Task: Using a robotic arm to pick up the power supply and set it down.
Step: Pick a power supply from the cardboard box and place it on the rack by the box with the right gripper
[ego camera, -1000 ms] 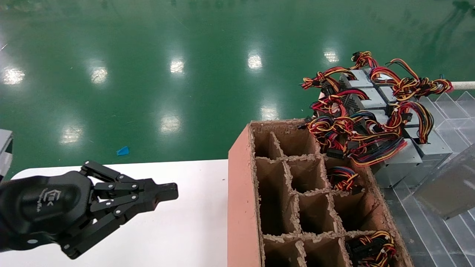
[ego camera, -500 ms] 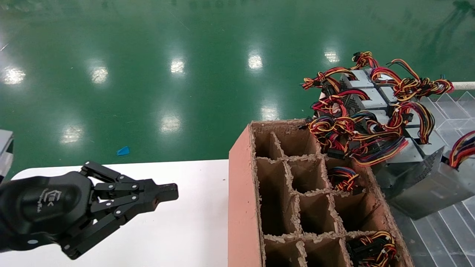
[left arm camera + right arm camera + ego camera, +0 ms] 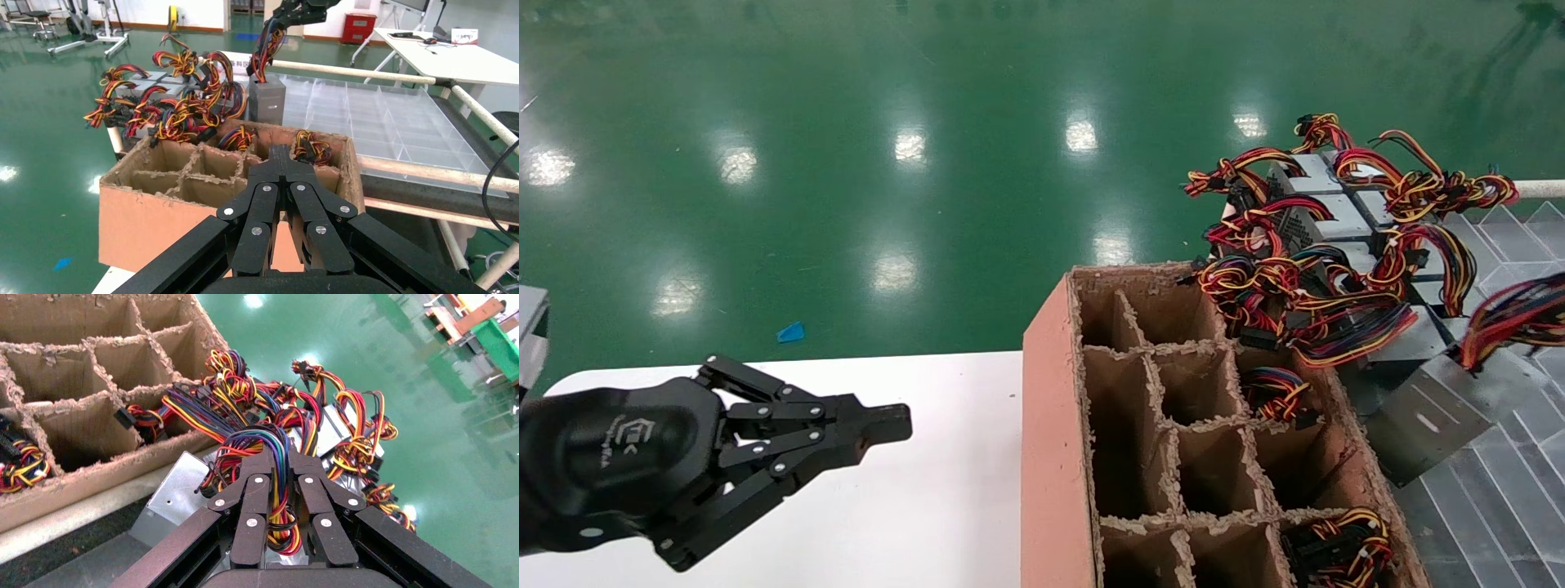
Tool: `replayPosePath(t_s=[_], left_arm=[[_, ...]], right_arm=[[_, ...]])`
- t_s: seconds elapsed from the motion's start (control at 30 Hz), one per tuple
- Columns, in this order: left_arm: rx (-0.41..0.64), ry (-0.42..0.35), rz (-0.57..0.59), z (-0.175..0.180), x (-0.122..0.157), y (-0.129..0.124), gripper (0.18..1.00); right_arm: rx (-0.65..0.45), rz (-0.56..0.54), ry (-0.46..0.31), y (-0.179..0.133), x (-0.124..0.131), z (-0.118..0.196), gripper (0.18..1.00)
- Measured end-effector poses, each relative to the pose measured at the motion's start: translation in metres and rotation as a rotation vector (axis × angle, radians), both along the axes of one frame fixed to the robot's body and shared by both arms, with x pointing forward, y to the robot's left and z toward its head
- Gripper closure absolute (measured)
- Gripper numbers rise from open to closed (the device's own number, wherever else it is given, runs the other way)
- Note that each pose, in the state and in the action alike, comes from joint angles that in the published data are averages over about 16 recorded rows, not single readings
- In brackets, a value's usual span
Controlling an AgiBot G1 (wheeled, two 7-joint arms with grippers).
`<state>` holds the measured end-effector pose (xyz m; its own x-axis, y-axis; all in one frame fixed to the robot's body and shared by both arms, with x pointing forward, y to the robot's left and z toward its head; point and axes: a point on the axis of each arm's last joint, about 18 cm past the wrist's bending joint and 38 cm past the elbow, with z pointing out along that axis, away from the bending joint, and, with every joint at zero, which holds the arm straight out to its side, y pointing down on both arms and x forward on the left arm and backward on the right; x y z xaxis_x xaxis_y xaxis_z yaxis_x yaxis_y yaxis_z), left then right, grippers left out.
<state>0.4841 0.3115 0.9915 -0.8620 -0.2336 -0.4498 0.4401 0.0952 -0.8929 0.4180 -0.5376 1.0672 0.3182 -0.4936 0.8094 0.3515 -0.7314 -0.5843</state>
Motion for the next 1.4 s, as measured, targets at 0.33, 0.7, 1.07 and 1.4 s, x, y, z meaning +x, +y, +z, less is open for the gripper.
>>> replayPosePath(t_s=[0.33, 0.7, 1.07, 1.4], left_arm=[[0.0, 0.0, 0.0, 0.0, 0.0, 0.0, 0.993], [0.0, 0.0, 0.0, 0.0, 0.0, 0.0, 0.993], [0.0, 0.0, 0.0, 0.0, 0.0, 0.0, 0.993], [0.0, 0.0, 0.0, 0.0, 0.0, 0.0, 0.993]], right_arm=[[0.006, 0.022, -0.011, 0.014, 0.019, -0.001, 0.969], [0.007, -0.014, 0.01, 0.015, 0.034, -0.008, 0.969], [0.015, -0.034, 0.058, 0.014, 0.048, -0.024, 0.969], [0.022, -0.04, 0.068, 0.012, 0.048, -0.026, 0.967]])
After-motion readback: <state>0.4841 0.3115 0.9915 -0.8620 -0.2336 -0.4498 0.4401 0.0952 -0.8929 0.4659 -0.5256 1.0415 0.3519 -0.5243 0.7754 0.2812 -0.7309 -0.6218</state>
